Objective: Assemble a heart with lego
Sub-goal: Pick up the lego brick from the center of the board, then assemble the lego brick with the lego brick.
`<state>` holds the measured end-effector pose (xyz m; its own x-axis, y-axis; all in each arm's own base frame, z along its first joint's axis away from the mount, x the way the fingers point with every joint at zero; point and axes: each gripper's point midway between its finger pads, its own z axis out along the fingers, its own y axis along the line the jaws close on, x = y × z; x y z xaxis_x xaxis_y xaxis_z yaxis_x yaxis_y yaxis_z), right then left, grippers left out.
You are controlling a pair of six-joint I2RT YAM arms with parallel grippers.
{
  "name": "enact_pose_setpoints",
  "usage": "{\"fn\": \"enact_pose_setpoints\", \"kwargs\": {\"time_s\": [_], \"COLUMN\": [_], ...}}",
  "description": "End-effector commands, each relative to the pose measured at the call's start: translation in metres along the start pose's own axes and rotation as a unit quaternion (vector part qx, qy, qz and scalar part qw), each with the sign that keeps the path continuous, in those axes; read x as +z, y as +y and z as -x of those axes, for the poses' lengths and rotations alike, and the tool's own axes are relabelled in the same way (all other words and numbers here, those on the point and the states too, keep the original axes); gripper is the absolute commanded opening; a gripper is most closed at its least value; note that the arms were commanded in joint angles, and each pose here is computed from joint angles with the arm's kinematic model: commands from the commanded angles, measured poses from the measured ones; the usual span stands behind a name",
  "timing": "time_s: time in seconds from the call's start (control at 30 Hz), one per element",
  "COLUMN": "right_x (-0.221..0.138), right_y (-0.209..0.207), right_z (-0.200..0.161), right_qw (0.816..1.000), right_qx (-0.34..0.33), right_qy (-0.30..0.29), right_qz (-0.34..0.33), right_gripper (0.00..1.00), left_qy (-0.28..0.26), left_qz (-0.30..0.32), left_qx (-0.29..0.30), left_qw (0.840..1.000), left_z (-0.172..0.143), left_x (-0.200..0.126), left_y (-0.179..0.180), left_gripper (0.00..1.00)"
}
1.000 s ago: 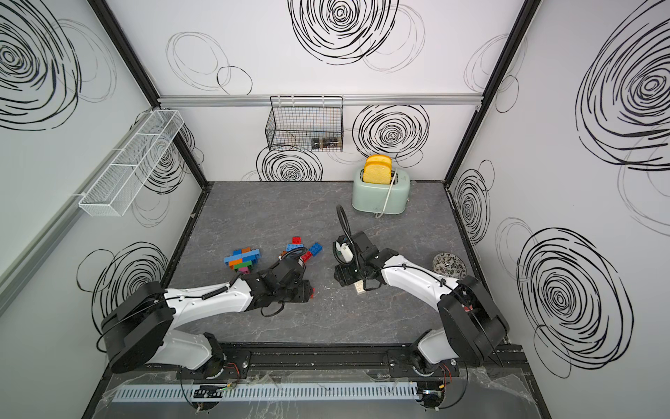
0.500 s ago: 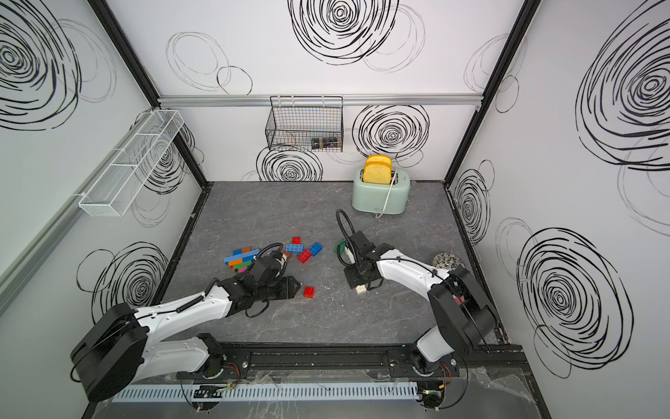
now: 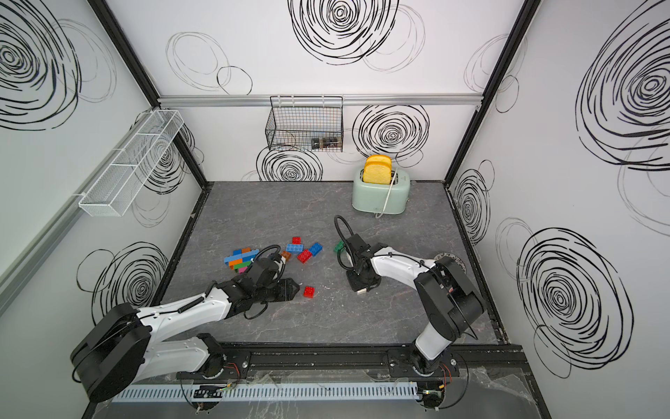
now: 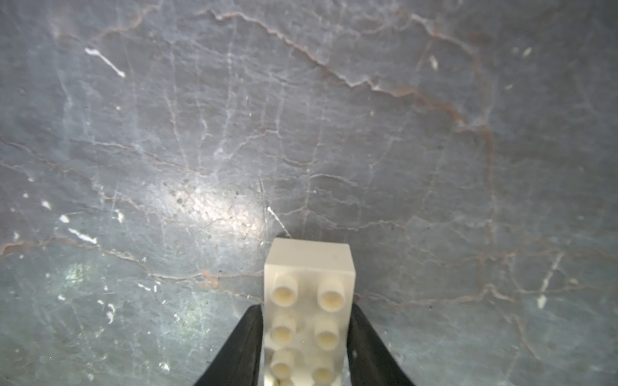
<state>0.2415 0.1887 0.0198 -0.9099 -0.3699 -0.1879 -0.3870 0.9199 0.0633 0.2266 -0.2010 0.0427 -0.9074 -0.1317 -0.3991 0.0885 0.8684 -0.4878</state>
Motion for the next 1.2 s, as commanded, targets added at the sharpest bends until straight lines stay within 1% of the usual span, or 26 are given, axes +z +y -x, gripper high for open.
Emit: {"fn": "enact_pose_setpoints", "kwargs": {"time_s": [0.0, 0.2, 0.27, 0.37, 0.47, 0.57, 0.73, 0.8, 1.0, 1.17], "right_x": [-0.001, -0.003, -0.006, -0.015, -0.025, -0.029, -0.024, -0.02, -0.013, -0.009], "right_y": [0.004, 0.013, 0.021, 0.044, 0.073, 0.098, 0.136, 0.147, 0.164, 0.164], "right_z": [0.005, 0.007, 0.009, 0.017, 0.026, 0.03, 0.028, 0.026, 0.025, 0.025], "right_qw": [1.0, 1.0, 0.999, 0.994, 0.984, 0.972, 0.943, 0.934, 0.916, 0.91], "right_qx": [-0.008, -0.027, -0.05, -0.105, -0.171, -0.228, -0.324, -0.352, -0.398, -0.413], "right_qy": [0.002, 0.001, -0.001, -0.017, -0.041, -0.053, -0.05, -0.045, -0.035, -0.025], "right_qz": [-0.006, -0.008, -0.007, 0.003, 0.024, 0.036, 0.045, 0.042, 0.036, 0.025], "right_gripper": [0.39, 0.33, 0.32, 0.31, 0.31, 0.3, 0.3, 0.29, 0.29, 0.29], "left_qy": [-0.008, -0.012, -0.015, -0.022, -0.036, -0.051, -0.066, -0.069, -0.072, -0.07], "left_qz": [-0.01, -0.005, -0.007, -0.006, -0.004, -0.002, -0.005, -0.01, -0.017, -0.016], "left_qx": [0.001, -0.006, -0.011, -0.023, -0.038, -0.049, -0.068, -0.072, -0.077, -0.079], "left_qw": [1.0, 1.0, 1.0, 0.999, 0.999, 0.998, 0.995, 0.995, 0.994, 0.994], "left_z": [0.003, 0.004, 0.006, 0.01, 0.015, 0.019, 0.019, 0.019, 0.016, 0.014], "left_x": [0.002, 0.001, -0.001, -0.005, -0.012, -0.019, -0.025, -0.026, -0.028, -0.027], "left_y": [-0.001, 0.005, 0.008, 0.016, 0.023, 0.029, 0.038, 0.038, 0.039, 0.041], "left_gripper": [0.57, 0.57, 0.57, 0.57, 0.57, 0.57, 0.57, 0.57, 0.57, 0.57]}}
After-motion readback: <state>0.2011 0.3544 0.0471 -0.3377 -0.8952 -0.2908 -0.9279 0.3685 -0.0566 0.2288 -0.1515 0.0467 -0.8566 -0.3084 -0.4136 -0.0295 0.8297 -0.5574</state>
